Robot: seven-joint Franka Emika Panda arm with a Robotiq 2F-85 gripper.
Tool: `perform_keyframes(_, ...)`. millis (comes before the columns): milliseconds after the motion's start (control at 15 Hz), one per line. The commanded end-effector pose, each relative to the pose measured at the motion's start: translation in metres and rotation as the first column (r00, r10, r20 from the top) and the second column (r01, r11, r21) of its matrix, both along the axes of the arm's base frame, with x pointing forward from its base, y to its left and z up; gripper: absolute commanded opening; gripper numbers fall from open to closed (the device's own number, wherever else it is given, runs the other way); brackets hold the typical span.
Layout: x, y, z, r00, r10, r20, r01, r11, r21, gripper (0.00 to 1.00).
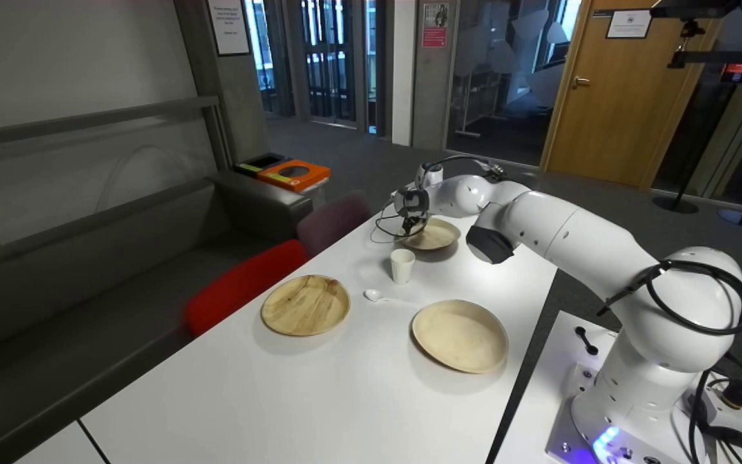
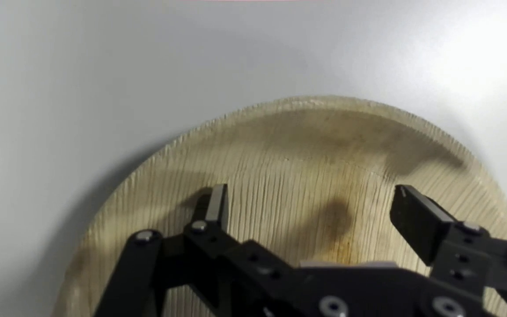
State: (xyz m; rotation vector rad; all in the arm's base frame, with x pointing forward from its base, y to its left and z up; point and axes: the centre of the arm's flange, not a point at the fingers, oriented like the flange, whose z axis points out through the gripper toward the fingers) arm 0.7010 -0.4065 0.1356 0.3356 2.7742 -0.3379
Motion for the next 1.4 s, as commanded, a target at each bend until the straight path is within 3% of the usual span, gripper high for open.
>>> perform_keyframes(0, 0.039, 0.01, 0.007, 0.999, 0.004, 0.039, -0.003, 1.0, -0.023, 1.0)
perform_keyframes(600, 0.052, 0.019, 0.029, 0.998, 0.024, 0.061, -0.023, 0.999, -0.023, 1.0)
perform_keyframes(733, 0.041, 0.013, 0.031, 0.996, 0.084, -0.039, -0.083, 0.996, 0.019, 1.0)
perform_keyframes(933, 0.015, 0.008, 0.026, 0.958, 0.185, -0.22, -0.176, 0.983, 0.058, 1.0)
perform_keyframes(1333, -0.028, -0.022, 0.027, 0.909, 0.217, -0.355, -0.225, 0.974, 0.02, 1.0)
